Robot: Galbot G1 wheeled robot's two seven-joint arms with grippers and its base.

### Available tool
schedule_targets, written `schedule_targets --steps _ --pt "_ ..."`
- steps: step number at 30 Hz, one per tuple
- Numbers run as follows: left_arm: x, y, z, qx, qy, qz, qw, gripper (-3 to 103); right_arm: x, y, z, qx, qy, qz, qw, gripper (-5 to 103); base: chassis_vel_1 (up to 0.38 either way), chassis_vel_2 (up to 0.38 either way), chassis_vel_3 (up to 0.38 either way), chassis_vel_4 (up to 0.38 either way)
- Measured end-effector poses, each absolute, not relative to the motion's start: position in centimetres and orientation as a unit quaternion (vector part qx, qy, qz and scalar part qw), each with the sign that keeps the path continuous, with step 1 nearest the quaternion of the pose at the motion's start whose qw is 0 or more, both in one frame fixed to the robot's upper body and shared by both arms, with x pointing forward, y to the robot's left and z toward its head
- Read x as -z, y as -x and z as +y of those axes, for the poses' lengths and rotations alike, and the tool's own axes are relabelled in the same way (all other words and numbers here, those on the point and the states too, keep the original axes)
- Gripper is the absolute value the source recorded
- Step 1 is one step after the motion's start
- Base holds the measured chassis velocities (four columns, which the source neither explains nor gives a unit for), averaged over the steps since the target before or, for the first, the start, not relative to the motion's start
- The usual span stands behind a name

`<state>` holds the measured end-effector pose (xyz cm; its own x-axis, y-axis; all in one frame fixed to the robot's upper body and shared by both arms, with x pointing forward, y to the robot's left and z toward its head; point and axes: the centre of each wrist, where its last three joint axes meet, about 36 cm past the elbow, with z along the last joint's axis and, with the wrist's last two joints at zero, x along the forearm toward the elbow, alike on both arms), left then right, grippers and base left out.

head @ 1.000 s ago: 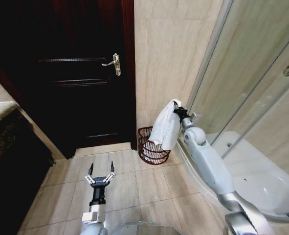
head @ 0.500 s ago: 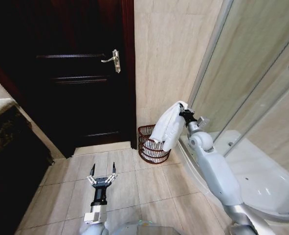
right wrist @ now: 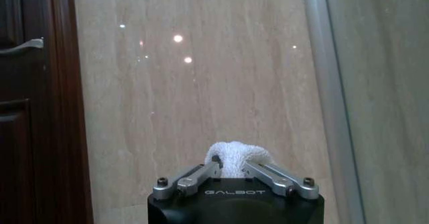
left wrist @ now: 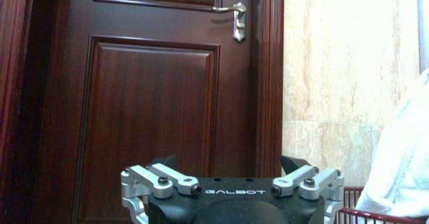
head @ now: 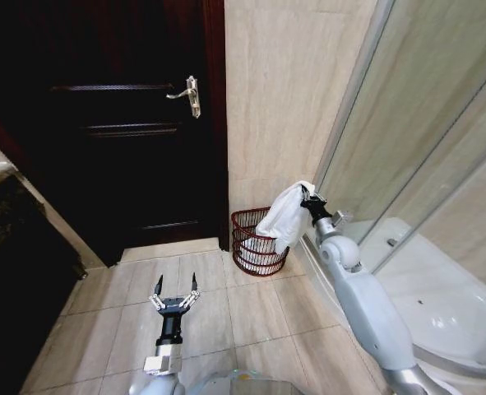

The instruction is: Discard the used towel into the hamper.

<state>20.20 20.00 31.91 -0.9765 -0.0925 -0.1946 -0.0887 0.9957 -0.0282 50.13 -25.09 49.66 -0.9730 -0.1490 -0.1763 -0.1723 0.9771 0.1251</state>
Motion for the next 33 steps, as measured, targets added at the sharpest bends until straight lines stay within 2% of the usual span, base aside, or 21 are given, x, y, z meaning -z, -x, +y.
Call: schedule_targets --steps 10,33 --pt "-31.8 -20.0 20.1 0.008 0.047 0.994 0.100 100 -51.9 -50.6 -24.2 -0.060 0.093 0.988 0.105 2 0.000 0.000 0.000 0.000" --pt "-31.7 -20.2 19.9 0.006 0.041 0.994 0.099 100 -51.2 -49.7 -24.2 -0.065 0.090 0.989 0.101 2 -0.055 0.063 0.065 -0.065"
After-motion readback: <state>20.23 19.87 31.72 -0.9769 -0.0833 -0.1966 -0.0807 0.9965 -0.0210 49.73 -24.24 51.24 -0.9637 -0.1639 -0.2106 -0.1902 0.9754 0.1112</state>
